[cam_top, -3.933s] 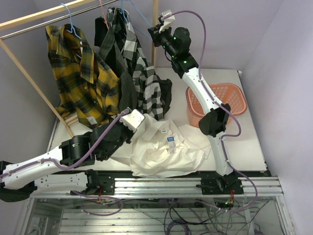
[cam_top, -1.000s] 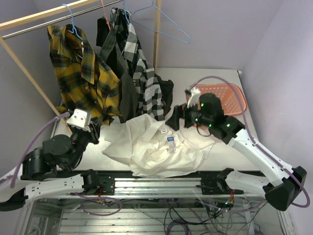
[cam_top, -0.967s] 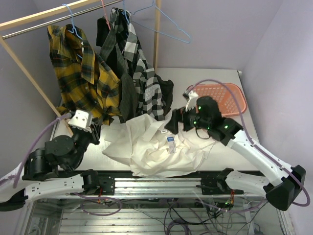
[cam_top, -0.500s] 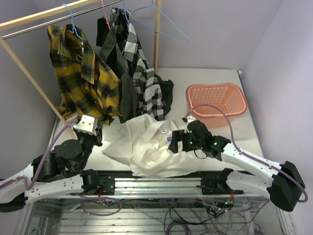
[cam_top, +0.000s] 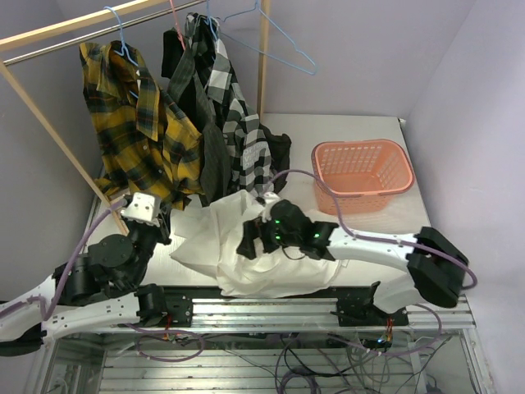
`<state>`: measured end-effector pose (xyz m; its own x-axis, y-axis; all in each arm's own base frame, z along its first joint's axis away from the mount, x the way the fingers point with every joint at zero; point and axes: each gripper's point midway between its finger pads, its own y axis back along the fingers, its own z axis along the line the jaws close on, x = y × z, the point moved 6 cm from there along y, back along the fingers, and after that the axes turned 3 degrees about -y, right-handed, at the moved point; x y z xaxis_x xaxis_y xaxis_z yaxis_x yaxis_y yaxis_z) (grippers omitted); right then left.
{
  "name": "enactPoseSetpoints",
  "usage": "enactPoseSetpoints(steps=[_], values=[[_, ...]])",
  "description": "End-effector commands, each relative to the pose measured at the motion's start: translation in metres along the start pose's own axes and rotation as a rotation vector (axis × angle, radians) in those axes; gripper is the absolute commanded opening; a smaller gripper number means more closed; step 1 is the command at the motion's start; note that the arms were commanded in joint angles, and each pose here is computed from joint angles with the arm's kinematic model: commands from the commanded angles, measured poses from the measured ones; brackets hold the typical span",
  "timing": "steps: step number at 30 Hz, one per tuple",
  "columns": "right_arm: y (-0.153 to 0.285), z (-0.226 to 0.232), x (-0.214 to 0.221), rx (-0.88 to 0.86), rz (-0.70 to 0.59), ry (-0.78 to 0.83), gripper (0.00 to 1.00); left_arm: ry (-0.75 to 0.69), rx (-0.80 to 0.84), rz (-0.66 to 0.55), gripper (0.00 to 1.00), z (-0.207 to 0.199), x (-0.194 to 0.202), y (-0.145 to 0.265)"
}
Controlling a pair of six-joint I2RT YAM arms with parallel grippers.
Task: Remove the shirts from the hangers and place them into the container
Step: Place the hanger at the clothesline.
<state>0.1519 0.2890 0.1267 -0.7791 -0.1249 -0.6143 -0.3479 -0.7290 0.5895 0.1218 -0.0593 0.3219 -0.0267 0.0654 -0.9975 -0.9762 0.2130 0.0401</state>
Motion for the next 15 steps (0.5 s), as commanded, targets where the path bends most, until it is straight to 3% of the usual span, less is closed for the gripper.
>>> enactPoseSetpoints(steps=[1,15], values=[[-0.028,0.042,-0.015,-0.017,-0.049,0.089,1.0,-0.027,-0.01,0.01,0.29,-0.009,0.001,-0.006],[-0.103,0.077,-0.002,0.254,-0.048,0.123,1.0,0.033,0.0,0.007,0.28,-0.006,0.0,-0.002]])
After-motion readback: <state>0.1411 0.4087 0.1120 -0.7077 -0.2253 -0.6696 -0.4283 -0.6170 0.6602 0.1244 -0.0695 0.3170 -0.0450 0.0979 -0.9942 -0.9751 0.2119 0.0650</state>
